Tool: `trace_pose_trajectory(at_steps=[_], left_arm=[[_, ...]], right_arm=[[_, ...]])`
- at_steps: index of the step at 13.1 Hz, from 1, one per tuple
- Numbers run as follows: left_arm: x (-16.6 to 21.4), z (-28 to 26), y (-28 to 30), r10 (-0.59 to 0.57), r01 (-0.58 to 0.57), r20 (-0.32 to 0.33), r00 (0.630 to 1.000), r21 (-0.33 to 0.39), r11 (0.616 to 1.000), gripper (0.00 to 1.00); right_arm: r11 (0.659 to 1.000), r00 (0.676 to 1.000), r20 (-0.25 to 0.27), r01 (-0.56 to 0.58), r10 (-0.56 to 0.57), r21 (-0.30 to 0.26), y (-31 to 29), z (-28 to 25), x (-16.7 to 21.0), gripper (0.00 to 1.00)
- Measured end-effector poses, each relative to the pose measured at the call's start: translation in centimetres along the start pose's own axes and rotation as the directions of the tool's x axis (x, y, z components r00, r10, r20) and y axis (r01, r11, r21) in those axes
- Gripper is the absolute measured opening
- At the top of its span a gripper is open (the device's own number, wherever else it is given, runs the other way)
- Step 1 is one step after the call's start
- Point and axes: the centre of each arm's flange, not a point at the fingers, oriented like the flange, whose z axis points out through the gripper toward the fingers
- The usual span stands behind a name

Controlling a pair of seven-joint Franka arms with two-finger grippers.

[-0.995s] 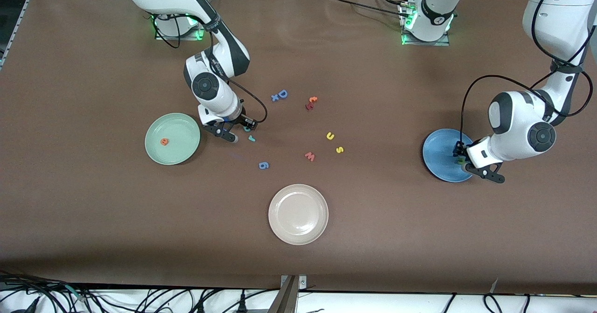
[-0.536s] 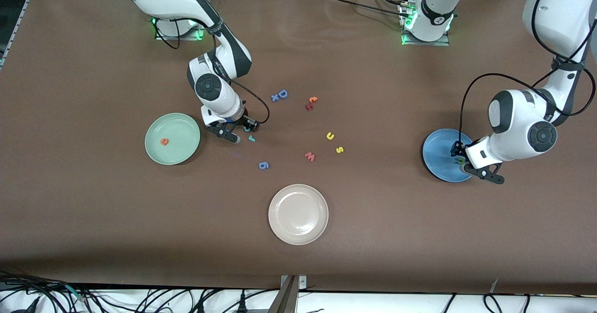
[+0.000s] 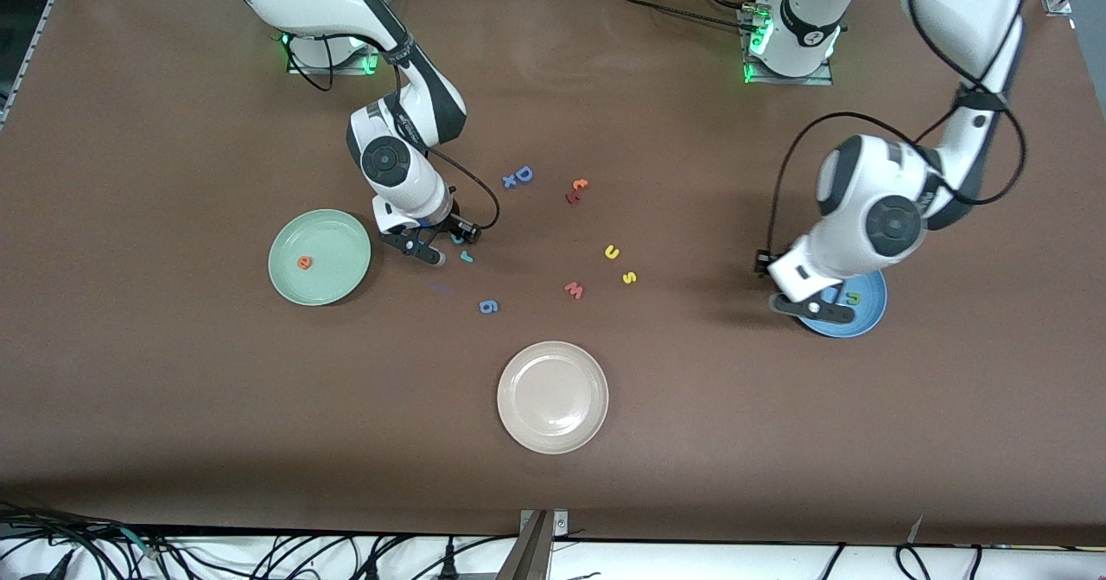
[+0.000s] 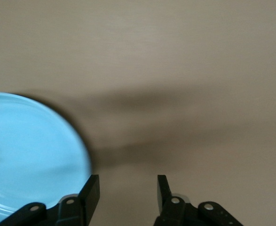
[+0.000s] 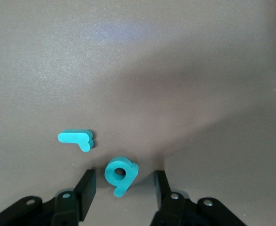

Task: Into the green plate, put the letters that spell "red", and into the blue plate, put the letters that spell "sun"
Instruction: 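Place the teal 9 on the green plate while the left gripper reaches the s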

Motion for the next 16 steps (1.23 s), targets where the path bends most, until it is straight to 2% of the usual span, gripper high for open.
trace_pose_trajectory(at_steps=[3, 6, 8, 9, 10, 11, 12, 13, 16], left_arm=[[-0.9, -0.2, 8.0, 0.008, -0.007, -0.019, 1.0, 0.012, 1.0, 0.6], [-0.8, -0.2, 10.9, 0.179, -0.178, -0.051, 0.982, 0.032, 0.984, 0.62], [-0.2, 0.0, 11.0, 0.332, -0.33, -0.089, 0.939, 0.039, 0.943, 0.62], [0.0, 0.2, 11.2, 0.402, -0.4, -0.1, 0.91, 0.046, 0.916, 0.62], [0.2, 0.5, 11.6, 0.465, -0.462, -0.114, 0.878, 0.054, 0.885, 0.62], [0.3, 0.8, 12.0, 0.524, -0.52, -0.128, 0.842, 0.064, 0.852, 0.62], [0.4, 1.3, 12.5, 0.565, -0.561, -0.139, 0.813, 0.072, 0.825, 0.62], [0.4, 1.8, 13.0, 0.592, -0.587, -0.148, 0.792, 0.078, 0.806, 0.62], [0.3, 3.5, 14.5, 0.627, -0.623, -0.161, 0.762, 0.084, 0.778, 0.64]], right_arm=[[1.0, 1.0, 0.0, -0.001, 0.001, 0.0, 0.0, 0.0, 0.0, 0.58], [1.0, 1.0, -0.001, -0.002, 0.002, 0.001, 0.0, 0.0, 0.1, 0.55], [1.0, 1.0, -0.001, -0.002, 0.002, 0.001, 0.0, -0.1, 0.1, 0.53], [1.0, 1.0, -0.002, -0.003, 0.003, 0.002, 0.0, -0.1, 0.1, 0.46], [1.0, 1.0, -0.002, -0.003, 0.003, 0.002, 0.0, -0.1, 0.1, 0.46], [1.0, 1.0, -0.003, -0.003, 0.003, 0.002, 0.0, -0.2, 0.1, 0.42], [1.0, 1.0, -0.004, -0.003, 0.003, 0.004, 0.0, -0.3, 0.2, 0.31], [1.0, 1.0, -0.004, -0.003, 0.003, 0.004, 0.0, -0.3, 0.2, 0.31], [1.0, 1.0, -0.004, -0.003, 0.003, 0.004, 0.0, -0.3, 0.2, 0.3]])
